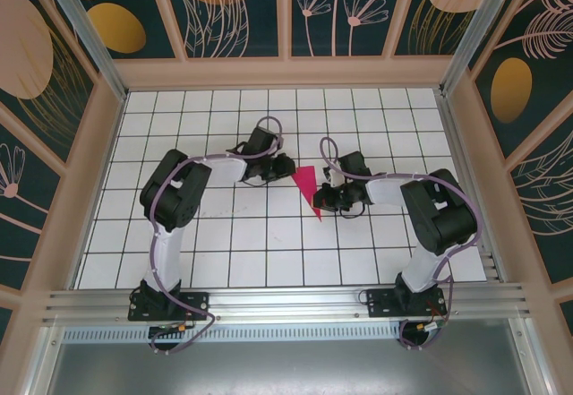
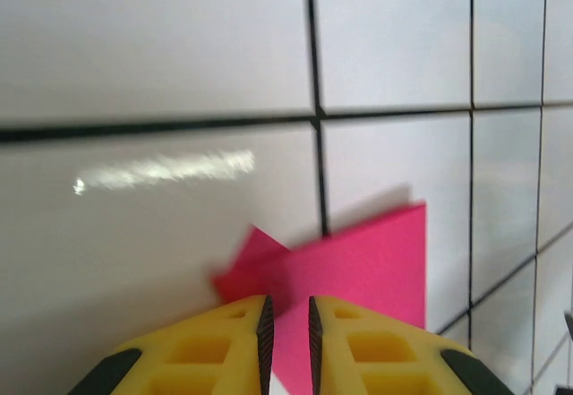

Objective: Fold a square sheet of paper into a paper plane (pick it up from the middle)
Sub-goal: Fold the wing for the fifth time at the center of the table.

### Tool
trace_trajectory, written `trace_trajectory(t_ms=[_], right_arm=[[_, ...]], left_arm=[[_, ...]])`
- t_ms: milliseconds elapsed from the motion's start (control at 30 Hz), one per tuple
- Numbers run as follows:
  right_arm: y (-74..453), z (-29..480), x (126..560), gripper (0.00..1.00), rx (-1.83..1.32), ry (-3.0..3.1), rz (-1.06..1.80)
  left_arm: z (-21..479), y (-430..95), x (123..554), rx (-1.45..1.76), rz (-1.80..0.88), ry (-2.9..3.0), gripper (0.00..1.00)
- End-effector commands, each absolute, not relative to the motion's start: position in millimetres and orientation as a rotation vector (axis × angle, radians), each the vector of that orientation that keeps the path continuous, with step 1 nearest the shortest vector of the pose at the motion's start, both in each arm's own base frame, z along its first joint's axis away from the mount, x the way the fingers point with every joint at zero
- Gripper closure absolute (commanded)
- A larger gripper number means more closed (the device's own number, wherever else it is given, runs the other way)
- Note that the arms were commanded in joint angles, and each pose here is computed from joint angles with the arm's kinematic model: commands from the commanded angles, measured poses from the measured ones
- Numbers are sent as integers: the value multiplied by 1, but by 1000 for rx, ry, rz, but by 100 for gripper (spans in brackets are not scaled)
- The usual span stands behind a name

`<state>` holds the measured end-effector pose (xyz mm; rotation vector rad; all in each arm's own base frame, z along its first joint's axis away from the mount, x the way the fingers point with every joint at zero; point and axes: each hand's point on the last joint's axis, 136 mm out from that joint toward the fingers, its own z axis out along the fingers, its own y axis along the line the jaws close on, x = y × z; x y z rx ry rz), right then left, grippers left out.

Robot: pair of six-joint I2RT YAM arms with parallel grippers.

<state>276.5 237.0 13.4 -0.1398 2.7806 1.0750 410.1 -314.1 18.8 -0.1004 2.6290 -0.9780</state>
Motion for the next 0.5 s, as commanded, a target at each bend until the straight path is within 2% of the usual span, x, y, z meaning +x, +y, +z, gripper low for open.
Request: trace_trajectory(t_ms=[0, 267, 367, 467], right_arm=[[203, -38, 231, 100, -51, 3033, 867], [215, -20, 247, 100, -57, 2959, 938], [230, 8, 270, 96, -64, 2852, 1012], [244, 49, 299, 85, -69, 2709, 1070]], left_arm=[[-30, -261, 419, -185, -689, 2718, 77], [-6, -261, 435, -140, -699, 2651, 76], [22, -266, 441, -134, -743, 2599, 75], [46, -269, 440, -153, -780, 2560, 74]])
